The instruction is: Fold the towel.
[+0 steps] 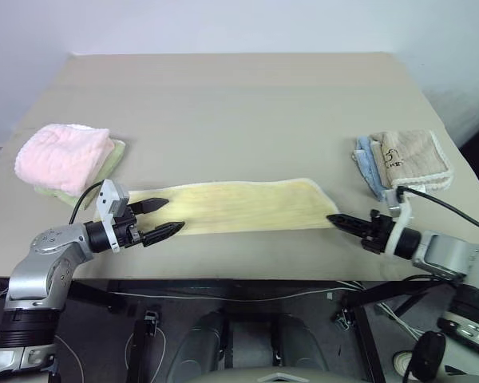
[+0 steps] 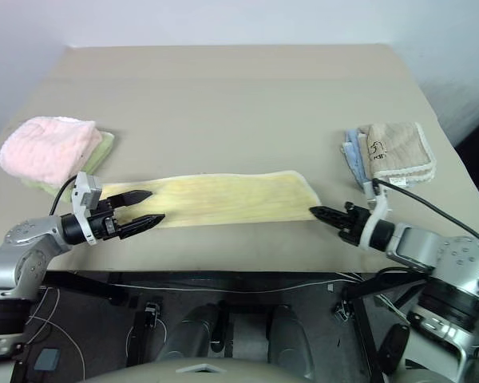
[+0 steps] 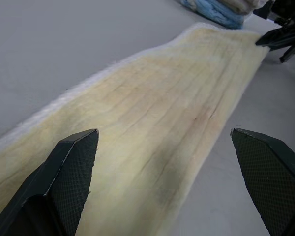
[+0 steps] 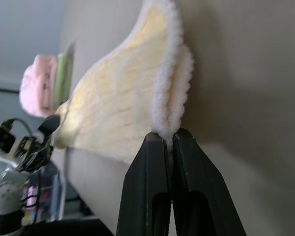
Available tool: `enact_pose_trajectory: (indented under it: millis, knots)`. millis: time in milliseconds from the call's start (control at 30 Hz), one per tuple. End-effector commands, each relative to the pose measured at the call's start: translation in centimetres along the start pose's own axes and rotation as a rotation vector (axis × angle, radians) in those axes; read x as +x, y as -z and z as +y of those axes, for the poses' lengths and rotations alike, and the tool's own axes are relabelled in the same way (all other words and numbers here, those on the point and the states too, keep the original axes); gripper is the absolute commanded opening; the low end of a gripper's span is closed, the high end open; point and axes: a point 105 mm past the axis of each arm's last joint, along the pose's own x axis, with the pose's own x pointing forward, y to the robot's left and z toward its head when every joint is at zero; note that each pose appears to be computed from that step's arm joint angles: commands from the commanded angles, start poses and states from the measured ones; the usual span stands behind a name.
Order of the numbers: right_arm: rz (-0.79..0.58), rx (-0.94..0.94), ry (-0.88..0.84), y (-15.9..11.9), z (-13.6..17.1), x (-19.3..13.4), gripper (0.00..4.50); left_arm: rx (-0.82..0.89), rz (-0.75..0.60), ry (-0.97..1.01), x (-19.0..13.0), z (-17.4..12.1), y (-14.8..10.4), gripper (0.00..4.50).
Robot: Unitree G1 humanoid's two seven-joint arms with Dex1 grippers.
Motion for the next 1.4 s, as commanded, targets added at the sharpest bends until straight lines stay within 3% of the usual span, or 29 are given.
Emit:
enact_pose_trajectory:
  millis: [33,167,333,733,833,967,1100,1400]
  knots:
    - [-0.071,-0.018,0.035,-1.6,-0.5,-2.6,0.02,0.019,-0.017,0.015,0.2,-0.1,-0.4,4.5]
    - [-0.106,-0.053,0.05,-3.0,-0.3,-4.3,0.02,0.014,-0.013,0.025,0.5,0.1,-0.1,4.5]
    - [-0.057,-0.136,0.045,-2.9,0.7,-4.2,0.02,0.021,-0.016,0.039,1.1,0.6,-0.5,4.5]
    - [0.013,-0.482,-0.196,-3.3,9.4,-1.1,0.02,0.035,-0.017,0.048,1.5,0.6,-1.0,4.5]
    - [0.091,-0.545,-0.271,-1.7,11.4,0.8,0.02,0.038,-0.009,0.036,1.1,0.3,-0.8,4.5]
    - [0.197,-0.656,-0.202,0.6,11.0,3.6,0.02,0.039,0.004,0.025,0.9,0.0,-0.1,4.5]
    - [0.262,-0.708,-0.248,3.1,11.7,5.4,0.02,0.026,-0.002,0.018,0.9,-0.3,0.6,4.5]
    - [0.313,-0.714,-0.333,5.6,12.9,7.8,0.02,0.036,0.004,0.004,0.6,-0.6,0.5,4.5]
